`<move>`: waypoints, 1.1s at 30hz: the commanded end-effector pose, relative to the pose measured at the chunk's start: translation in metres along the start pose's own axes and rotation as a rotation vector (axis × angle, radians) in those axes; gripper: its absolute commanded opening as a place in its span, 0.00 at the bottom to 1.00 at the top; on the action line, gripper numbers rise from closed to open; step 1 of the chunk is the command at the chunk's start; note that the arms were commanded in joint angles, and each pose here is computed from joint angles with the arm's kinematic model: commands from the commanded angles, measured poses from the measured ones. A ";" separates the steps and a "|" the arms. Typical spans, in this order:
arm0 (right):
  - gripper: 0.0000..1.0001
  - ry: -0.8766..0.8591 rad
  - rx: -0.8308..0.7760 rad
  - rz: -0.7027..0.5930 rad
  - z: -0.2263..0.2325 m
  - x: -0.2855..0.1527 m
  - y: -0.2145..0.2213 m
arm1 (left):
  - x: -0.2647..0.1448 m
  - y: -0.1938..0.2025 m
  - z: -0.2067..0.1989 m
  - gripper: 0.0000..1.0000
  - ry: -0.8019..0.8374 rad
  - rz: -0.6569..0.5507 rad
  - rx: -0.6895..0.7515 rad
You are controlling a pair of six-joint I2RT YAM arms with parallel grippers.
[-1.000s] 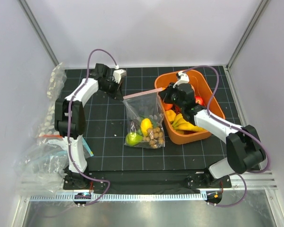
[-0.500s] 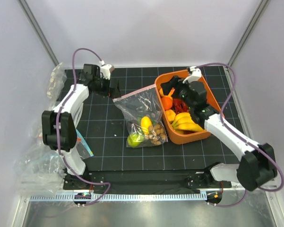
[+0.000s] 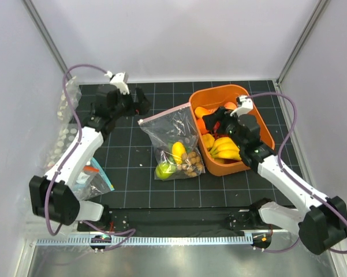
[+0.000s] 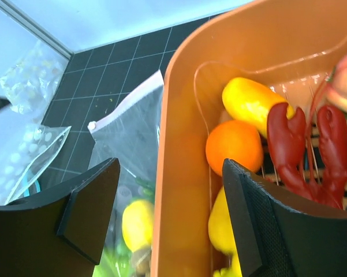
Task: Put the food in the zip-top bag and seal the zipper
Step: Reset both arms
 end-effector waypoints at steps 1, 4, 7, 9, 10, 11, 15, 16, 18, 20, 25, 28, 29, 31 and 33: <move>0.79 -0.037 0.037 -0.126 0.008 -0.028 -0.018 | -0.014 0.017 0.008 1.00 -0.218 -0.102 -0.399; 0.82 0.028 0.040 -0.159 -0.002 -0.040 -0.017 | -0.027 0.042 0.002 1.00 -0.235 -0.064 -0.568; 0.82 0.102 0.045 -0.176 -0.010 -0.055 -0.018 | -0.045 0.058 -0.006 1.00 -0.248 -0.094 -0.648; 0.82 0.158 0.064 -0.186 -0.017 -0.066 -0.015 | -0.050 0.083 -0.003 1.00 -0.269 -0.110 -0.636; 0.82 0.176 0.073 -0.195 -0.020 -0.069 -0.013 | -0.064 0.083 -0.004 1.00 -0.255 -0.166 -0.636; 0.82 0.189 0.099 -0.210 -0.023 -0.073 -0.012 | -0.066 0.106 0.002 1.00 -0.298 -0.153 -0.627; 0.83 0.215 0.143 -0.292 -0.029 -0.088 -0.014 | -0.101 0.105 -0.009 1.00 -0.116 -0.357 -0.659; 0.83 0.225 0.145 -0.306 -0.030 -0.090 -0.015 | -0.107 0.106 -0.011 1.00 -0.082 -0.392 -0.607; 0.87 0.257 0.155 -0.325 -0.033 -0.095 -0.017 | -0.124 0.106 -0.011 1.00 -0.061 -0.474 -0.569; 0.88 0.294 0.165 -0.363 -0.035 -0.101 -0.022 | -0.135 0.111 -0.004 1.00 -0.129 -0.488 -0.503; 0.93 0.348 0.241 -0.476 -0.045 -0.115 -0.025 | -0.151 0.122 0.001 1.00 -0.198 -0.447 -0.438; 0.97 0.416 0.294 -0.542 -0.058 -0.118 -0.019 | -0.159 0.121 0.002 1.00 -0.179 -0.551 -0.456; 0.97 0.409 0.322 -0.563 -0.059 -0.119 -0.019 | -0.157 0.127 0.005 1.00 -0.195 -0.567 -0.460; 0.97 0.426 0.326 -0.575 -0.062 -0.118 -0.017 | -0.158 0.132 0.008 1.00 -0.202 -0.606 -0.489; 0.97 0.445 0.319 -0.572 -0.061 -0.119 -0.019 | -0.156 0.135 0.009 1.00 -0.199 -0.624 -0.492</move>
Point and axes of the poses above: each gripper's point midway between its finger pads, its own x axis out along the fingers, its own z axis along the line the jaws close on, y = z × x, the point moved 9 cm from there along -x, back along the fingers, and after that the axes turned 7 degrees about x, right-handed, at the moved point
